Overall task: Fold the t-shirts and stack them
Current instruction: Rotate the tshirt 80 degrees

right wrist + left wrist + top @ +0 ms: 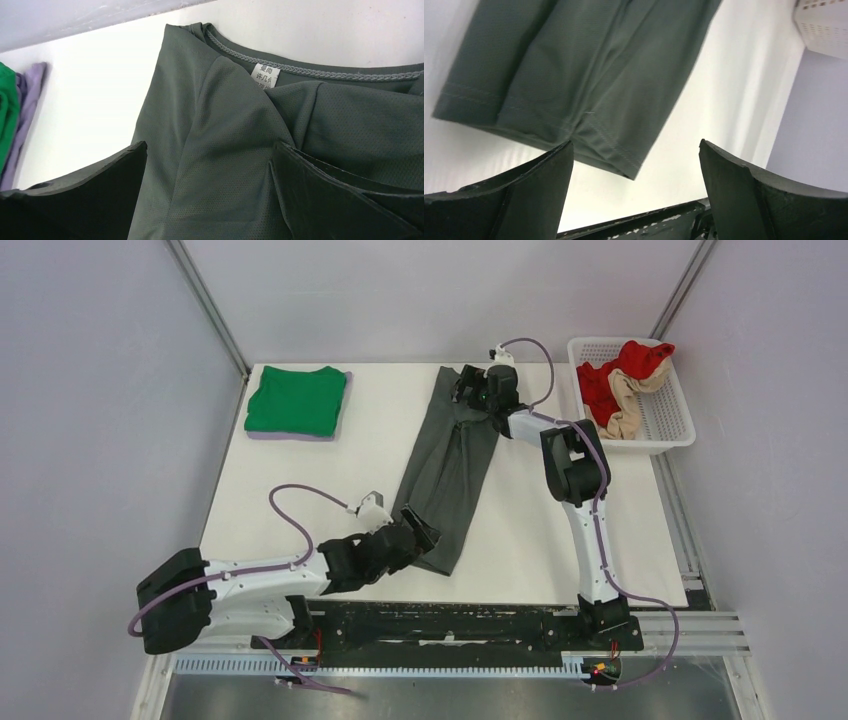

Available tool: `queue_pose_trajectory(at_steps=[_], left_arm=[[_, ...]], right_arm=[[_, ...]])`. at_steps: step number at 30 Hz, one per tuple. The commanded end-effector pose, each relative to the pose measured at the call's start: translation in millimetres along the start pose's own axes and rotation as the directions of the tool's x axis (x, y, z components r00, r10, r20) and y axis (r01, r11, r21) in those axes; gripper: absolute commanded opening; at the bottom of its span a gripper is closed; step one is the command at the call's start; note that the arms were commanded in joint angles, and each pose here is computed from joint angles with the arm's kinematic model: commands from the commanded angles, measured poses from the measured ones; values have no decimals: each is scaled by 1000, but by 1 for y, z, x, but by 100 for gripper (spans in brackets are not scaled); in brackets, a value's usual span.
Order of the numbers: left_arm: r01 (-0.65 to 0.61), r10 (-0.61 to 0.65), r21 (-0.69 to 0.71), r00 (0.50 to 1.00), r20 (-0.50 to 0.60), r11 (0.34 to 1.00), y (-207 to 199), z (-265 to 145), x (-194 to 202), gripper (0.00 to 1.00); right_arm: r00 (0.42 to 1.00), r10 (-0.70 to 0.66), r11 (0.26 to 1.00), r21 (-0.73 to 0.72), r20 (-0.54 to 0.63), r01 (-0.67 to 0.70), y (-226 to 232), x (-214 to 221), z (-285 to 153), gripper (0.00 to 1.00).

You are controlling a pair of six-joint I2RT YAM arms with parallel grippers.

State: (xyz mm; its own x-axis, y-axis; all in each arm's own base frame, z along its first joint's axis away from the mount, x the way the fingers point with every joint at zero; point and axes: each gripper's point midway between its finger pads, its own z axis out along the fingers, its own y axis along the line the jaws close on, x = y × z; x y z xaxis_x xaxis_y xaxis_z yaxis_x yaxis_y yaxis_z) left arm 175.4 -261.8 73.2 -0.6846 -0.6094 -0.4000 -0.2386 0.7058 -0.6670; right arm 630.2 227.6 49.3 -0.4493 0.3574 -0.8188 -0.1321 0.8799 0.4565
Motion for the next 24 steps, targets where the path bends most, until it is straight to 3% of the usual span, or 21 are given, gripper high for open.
queue_pose_trajectory(at_steps=[1,6,11,14,17,20,24], left_arm=[[-98,93,78,994,63,992,-40,-11,-17,100],[-215,208,117,975,75,969,-47,-31,-25,100],[-336,335,-13,933,132,942,-18,-54,-55,100],[-411,423,-118,900,104,904,5,-64,-70,100],[-424,428,-184,903,-18,887,39,-58,-71,100],[-404,385,-113,909,-157,908,55,-45,-56,100],[-384,364,-65,908,-208,921,59,-35,-53,99]], right_arm=[[989,-136,991,7,-57,137,11,-15,-11,98],[965,-262,964,49,-1,262,27,-74,-63,98],[933,-360,925,132,10,356,20,-99,-124,98],[913,-407,907,113,-19,406,22,-95,-160,98],[884,-464,885,19,-62,466,37,-65,-204,98],[833,-545,838,-100,-93,537,56,-12,-252,98],[833,-549,787,-374,-61,491,89,65,-315,98]])
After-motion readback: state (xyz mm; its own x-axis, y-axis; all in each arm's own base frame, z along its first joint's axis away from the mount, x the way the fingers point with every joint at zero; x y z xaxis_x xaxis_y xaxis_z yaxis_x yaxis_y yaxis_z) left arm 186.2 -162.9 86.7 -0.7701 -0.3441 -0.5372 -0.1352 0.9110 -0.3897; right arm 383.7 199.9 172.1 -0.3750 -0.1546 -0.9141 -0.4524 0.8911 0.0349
